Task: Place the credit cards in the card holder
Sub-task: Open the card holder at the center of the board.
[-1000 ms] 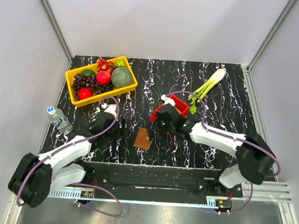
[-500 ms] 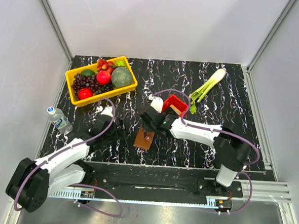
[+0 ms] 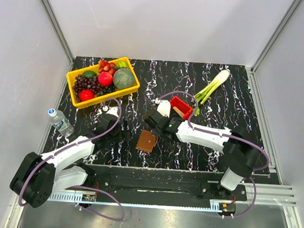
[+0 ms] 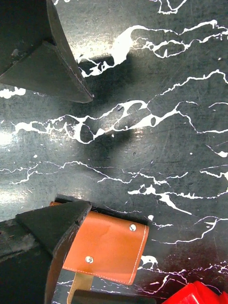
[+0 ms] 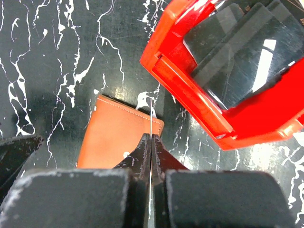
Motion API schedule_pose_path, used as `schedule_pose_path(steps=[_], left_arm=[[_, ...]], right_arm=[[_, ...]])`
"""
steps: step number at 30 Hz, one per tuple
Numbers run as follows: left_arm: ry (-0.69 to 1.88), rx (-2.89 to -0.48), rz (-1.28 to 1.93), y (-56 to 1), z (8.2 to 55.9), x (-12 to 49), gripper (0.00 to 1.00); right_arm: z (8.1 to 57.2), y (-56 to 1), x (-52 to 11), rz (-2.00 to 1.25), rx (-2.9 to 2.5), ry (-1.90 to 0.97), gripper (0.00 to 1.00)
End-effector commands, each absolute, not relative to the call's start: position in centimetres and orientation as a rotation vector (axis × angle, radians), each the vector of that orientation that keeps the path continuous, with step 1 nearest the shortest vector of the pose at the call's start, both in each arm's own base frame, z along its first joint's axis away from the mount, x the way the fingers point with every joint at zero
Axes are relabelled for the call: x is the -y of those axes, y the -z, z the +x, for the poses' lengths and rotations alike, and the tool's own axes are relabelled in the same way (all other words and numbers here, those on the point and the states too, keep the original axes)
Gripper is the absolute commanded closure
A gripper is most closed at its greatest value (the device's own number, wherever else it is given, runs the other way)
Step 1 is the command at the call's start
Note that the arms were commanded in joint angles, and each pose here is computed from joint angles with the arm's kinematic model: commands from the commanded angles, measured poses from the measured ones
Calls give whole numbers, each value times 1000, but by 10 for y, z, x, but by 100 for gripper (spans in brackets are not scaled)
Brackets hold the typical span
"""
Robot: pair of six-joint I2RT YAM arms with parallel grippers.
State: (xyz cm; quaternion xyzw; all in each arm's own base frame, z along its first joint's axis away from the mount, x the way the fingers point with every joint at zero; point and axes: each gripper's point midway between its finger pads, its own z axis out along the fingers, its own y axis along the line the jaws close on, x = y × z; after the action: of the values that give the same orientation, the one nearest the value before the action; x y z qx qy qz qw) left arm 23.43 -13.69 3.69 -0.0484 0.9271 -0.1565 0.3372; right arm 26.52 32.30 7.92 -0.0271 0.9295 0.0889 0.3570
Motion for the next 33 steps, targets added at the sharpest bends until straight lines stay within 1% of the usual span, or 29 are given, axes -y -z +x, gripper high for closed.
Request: schedule_pose_path(steps=[1,13,19,24,32,33], left_arm=[[478,-2328,-34,-67,254,159,11],[396,-2358,161,-71,252,198,12],[390,-2407,153,-53,249,205,12],[511,-2431,124,-35,239,219,12],[673,-2438,98,-27,232,238,17],[685,-2436,102,-27,231,240,18]], right_arm=[[260,-103,-309,-26,-2347,-250,100],[246,-76,-306,143,-2393,-362,100],[240,-64,-314,248,-2420,-547,100],[241,-69,-319,294,-2382,-648,100],[241,-71,-320,327,-2379,-729,100],[245,-78,-325,343,-2348,-776,100]])
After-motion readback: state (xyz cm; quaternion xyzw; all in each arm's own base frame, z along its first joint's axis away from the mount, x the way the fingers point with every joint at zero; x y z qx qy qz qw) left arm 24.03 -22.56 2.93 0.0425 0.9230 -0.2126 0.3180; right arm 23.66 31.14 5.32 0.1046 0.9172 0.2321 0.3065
